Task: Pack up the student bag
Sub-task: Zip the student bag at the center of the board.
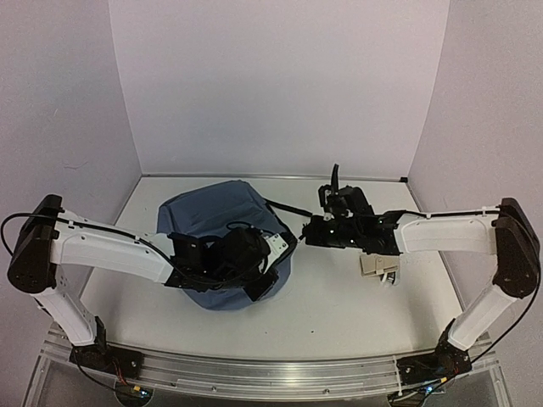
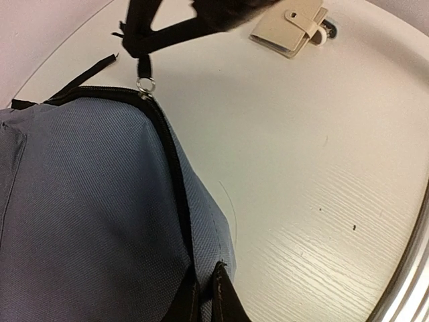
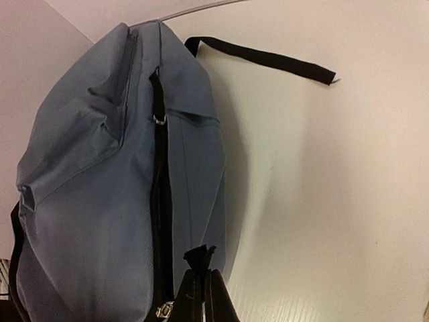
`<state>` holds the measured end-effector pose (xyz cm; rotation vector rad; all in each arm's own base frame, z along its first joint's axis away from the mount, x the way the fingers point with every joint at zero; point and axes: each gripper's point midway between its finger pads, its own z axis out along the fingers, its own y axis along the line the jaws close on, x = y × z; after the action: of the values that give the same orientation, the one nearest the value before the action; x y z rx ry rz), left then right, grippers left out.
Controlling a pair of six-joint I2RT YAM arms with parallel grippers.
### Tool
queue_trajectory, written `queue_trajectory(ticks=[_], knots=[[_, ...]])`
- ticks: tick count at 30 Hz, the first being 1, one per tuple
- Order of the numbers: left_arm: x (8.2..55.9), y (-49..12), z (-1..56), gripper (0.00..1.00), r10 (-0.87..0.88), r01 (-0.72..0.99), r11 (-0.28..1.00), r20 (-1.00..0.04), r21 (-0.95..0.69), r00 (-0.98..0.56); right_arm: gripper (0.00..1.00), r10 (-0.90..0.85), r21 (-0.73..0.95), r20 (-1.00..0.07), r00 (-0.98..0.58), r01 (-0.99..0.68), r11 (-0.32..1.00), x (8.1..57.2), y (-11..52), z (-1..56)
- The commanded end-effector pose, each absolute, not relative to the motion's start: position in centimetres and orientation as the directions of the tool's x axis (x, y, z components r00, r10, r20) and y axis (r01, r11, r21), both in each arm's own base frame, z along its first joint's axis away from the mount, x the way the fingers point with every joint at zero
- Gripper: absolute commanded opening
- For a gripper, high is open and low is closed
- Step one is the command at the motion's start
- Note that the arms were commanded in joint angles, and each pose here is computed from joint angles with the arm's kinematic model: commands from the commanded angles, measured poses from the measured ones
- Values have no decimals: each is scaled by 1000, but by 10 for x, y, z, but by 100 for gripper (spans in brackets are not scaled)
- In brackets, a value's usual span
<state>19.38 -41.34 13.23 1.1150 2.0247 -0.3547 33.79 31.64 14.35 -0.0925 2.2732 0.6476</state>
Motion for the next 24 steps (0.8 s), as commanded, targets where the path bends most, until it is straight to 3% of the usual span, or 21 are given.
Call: queue_trajectory(ticks=[1,16,21,24], knots=[[156,-422,162,0,547,875,483,-772,-24,-324,0,138,382,-773,-619,-281,881,387,318,172],[95,-442,192,0,572,940,228,-747,-253,-339,0,101,453,-805,-584,-497,740,452,409,167],[87,-443,187,0,585,927,213,-719,-309,-374,0,126,477,-808,-576,-512,714,469,419,169],[96,-442,184,0,573,912,279,-710,-300,-409,0,130,480,-814,-566,-530,699,469,420,180]])
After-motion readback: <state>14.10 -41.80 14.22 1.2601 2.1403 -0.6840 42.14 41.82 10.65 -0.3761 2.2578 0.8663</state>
